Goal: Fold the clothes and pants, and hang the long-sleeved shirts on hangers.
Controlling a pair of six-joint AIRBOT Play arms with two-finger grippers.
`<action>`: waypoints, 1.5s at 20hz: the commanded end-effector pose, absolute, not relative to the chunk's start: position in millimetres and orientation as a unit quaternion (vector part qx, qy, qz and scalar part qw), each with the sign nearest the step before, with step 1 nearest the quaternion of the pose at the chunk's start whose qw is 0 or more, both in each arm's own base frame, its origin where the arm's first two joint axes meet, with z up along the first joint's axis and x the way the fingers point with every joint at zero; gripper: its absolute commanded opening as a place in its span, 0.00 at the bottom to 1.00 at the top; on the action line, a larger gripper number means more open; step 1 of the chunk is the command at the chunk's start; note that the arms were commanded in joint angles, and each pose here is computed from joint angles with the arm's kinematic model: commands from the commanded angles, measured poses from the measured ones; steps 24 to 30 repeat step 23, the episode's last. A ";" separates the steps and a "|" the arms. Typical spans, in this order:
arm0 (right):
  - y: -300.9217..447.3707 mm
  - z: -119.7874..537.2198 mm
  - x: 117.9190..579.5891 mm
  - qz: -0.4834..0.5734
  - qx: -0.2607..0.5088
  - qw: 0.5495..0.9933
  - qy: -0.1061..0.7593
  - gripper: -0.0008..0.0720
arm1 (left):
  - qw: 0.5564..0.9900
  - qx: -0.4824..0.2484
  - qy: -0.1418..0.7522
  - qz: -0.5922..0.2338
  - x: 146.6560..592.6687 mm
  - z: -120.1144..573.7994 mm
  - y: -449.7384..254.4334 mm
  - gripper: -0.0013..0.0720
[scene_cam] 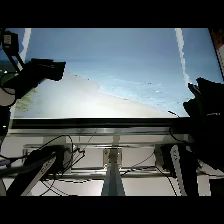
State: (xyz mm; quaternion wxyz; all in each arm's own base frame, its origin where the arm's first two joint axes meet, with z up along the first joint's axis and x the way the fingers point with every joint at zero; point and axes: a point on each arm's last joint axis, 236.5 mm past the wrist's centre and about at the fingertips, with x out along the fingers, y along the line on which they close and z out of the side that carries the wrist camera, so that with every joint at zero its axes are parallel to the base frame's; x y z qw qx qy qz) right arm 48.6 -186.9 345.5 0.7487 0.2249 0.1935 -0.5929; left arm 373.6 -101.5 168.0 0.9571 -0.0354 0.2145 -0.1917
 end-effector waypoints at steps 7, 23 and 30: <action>-80.1 285.0 266.3 -0.143 0.246 0.880 0.381 0.06 | 0.957 -0.035 0.214 -0.191 373.6 168.9 -101.2 0.81; 7.1 276.3 325.5 0.019 -0.057 0.916 0.396 0.05 | 0.957 -0.035 0.214 -0.191 373.6 168.9 -101.2 0.81; 7.1 276.3 325.5 0.019 -0.057 0.916 0.396 0.05 | 0.957 -0.035 0.214 -0.191 373.6 168.9 -101.2 0.81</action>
